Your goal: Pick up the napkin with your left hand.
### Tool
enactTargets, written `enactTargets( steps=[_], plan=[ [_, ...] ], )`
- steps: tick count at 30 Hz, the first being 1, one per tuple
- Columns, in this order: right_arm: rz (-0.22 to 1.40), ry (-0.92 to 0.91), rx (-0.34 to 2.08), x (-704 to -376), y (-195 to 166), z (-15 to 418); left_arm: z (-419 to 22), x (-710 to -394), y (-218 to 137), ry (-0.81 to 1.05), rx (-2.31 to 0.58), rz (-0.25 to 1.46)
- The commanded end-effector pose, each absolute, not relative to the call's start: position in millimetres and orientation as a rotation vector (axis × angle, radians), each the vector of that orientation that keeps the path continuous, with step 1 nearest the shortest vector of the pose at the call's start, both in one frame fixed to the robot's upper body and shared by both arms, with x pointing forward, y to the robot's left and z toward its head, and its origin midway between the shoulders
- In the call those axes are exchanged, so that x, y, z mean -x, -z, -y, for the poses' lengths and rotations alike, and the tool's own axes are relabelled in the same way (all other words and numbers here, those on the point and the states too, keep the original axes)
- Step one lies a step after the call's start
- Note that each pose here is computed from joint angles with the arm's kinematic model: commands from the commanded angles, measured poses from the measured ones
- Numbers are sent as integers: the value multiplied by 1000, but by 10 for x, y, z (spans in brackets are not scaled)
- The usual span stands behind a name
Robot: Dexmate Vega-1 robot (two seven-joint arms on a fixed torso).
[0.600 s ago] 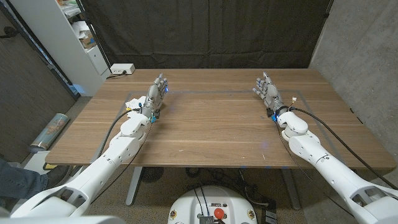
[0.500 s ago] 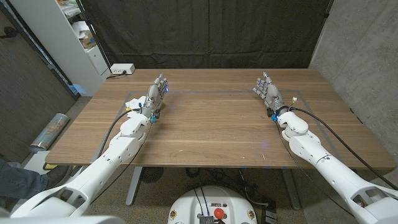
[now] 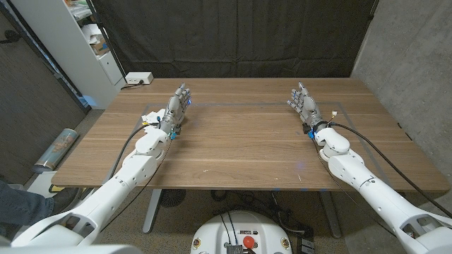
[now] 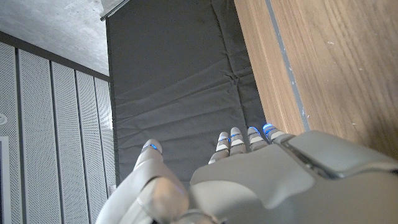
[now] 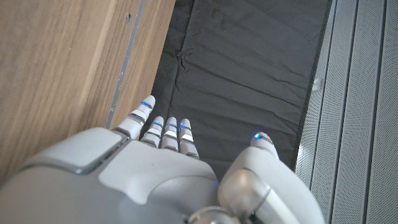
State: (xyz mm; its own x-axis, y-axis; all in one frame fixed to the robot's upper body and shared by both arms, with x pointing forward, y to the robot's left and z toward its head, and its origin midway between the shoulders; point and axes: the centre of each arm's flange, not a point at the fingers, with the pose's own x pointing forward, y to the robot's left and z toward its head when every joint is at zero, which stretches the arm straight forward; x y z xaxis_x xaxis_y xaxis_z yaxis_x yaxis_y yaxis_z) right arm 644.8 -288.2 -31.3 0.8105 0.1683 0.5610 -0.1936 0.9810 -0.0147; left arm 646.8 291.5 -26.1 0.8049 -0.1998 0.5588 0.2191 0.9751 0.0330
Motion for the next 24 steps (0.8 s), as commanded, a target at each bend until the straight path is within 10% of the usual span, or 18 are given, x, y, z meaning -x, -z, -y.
enactTargets(
  steps=[1,24],
  plan=[
    [599,-176,-40,-6400,355,2886,-2858,-6449,207,244,2,582],
    [599,-166,-5,-6338,318,2995,-2971,-6251,88,217,-55,648]
  ],
)
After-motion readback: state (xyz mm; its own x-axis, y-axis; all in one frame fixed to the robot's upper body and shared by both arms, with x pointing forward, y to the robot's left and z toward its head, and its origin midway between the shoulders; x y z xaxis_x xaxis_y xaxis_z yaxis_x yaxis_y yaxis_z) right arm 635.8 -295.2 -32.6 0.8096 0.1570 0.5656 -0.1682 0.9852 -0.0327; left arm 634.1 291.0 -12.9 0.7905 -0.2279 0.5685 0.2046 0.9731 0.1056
